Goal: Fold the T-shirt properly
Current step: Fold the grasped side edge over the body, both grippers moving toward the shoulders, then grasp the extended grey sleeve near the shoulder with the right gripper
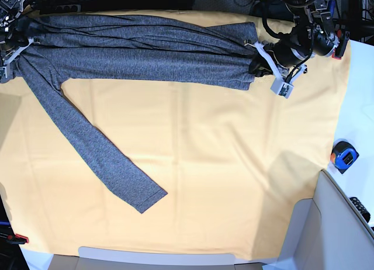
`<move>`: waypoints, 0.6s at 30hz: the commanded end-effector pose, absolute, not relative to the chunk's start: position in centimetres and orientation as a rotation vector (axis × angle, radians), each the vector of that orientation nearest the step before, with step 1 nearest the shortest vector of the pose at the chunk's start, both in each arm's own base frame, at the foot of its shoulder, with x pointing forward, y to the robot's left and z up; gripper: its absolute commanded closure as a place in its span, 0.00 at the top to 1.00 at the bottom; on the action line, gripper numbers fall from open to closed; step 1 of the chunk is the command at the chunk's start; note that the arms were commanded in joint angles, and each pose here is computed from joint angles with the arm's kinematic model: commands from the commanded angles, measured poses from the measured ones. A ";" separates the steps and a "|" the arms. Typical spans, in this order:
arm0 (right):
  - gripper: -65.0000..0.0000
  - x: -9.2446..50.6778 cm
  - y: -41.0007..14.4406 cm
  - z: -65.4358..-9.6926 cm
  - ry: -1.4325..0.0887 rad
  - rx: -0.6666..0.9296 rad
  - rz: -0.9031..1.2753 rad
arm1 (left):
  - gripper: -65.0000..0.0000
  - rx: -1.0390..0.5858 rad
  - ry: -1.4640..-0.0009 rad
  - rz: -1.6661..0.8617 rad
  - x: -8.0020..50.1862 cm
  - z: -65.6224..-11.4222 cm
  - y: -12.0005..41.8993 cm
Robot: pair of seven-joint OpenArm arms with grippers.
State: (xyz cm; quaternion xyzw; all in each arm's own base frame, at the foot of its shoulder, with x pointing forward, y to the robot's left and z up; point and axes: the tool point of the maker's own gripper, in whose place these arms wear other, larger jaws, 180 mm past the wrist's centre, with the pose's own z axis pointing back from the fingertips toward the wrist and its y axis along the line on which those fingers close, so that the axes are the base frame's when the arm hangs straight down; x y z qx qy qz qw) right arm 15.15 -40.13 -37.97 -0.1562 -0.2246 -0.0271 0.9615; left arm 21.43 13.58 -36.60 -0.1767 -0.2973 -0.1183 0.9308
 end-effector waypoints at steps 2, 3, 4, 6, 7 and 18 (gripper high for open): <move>0.03 15.1 -40.6 -37.5 -0.445 -0.333 -0.045 | 0.19 -0.353 -0.621 -0.255 21.8 -36.0 13.7; 0.06 15.1 -40.6 -37.5 -0.445 -0.333 -0.045 | 0.23 -0.349 -0.613 -0.253 21.8 -36.0 13.9; 0.12 15.1 -40.6 -37.5 -0.446 -0.334 -0.045 | 0.26 -0.348 -0.608 -0.255 21.7 -36.1 13.9; 0.25 15.1 -40.7 -37.4 -0.447 -0.335 -0.044 | 0.28 -0.346 -0.605 -0.254 21.7 -36.1 14.0; 0.31 15.2 -40.7 -37.3 -0.449 -0.337 -0.043 | 0.28 -0.345 -0.601 -0.255 21.6 -36.1 14.0; 0.48 17.3 -42.5 -29.7 -0.627 -0.505 -0.043 | 0.28 -0.335 -0.655 -0.270 22.3 -34.6 13.9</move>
